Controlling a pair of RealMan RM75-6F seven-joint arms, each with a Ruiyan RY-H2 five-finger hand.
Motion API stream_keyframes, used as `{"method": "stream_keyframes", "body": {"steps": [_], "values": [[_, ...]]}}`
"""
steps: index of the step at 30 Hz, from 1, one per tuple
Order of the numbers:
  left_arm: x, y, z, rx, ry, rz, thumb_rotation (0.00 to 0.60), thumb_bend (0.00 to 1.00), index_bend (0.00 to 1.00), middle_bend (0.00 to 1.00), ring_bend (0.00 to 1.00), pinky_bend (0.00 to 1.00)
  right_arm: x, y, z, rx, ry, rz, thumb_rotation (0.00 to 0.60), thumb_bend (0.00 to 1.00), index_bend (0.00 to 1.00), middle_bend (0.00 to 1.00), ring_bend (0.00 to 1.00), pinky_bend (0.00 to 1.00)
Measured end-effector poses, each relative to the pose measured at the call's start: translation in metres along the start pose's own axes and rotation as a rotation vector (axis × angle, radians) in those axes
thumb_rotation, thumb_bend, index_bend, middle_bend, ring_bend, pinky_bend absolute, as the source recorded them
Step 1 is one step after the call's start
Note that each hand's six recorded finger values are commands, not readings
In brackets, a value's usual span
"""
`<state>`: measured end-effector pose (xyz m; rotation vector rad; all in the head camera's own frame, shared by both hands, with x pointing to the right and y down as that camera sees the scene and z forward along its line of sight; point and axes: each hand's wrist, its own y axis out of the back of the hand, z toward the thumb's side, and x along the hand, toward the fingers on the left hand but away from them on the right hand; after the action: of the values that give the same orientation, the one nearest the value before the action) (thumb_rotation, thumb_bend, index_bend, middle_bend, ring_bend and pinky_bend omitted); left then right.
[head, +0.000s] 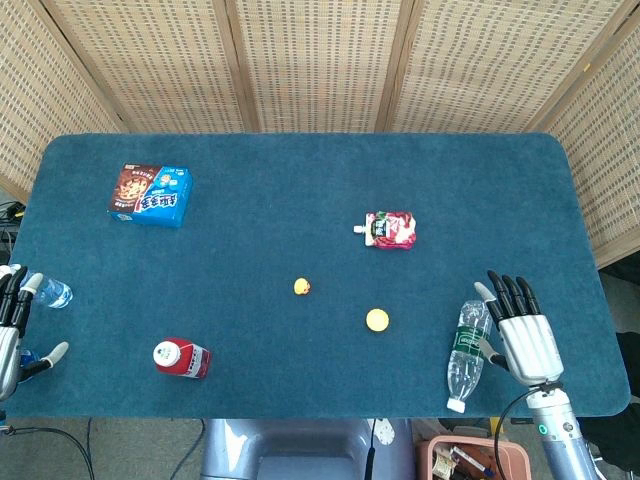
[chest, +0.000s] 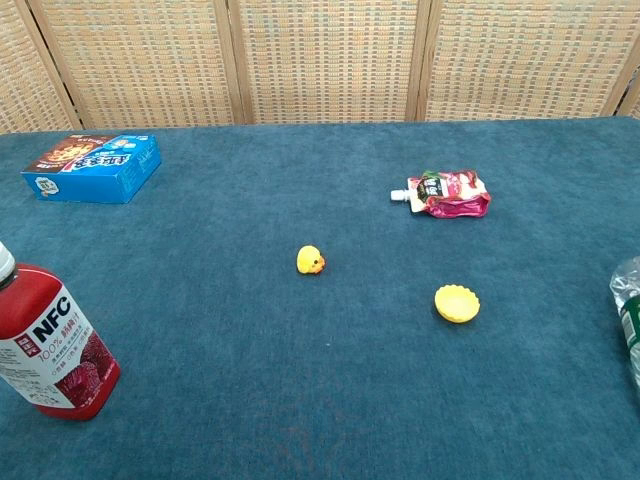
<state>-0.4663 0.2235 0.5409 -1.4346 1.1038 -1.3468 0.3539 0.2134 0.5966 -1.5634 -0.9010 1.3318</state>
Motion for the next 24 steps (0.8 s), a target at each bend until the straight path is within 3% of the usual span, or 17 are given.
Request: {"method": "stream_keyframes", "body": {"steps": [24], "values": [[-0.0002, 0.0013, -0.0006, -0.004, 0.003, 0.003, 0.6, 0.08, 0.0, 0.0, 0.0, 0.0, -0.0008, -0.0023, 0.0023, -0.004, 0.006, 0.01, 0.6, 0.21, 0.0, 0.0, 0.0, 0.0]]}}
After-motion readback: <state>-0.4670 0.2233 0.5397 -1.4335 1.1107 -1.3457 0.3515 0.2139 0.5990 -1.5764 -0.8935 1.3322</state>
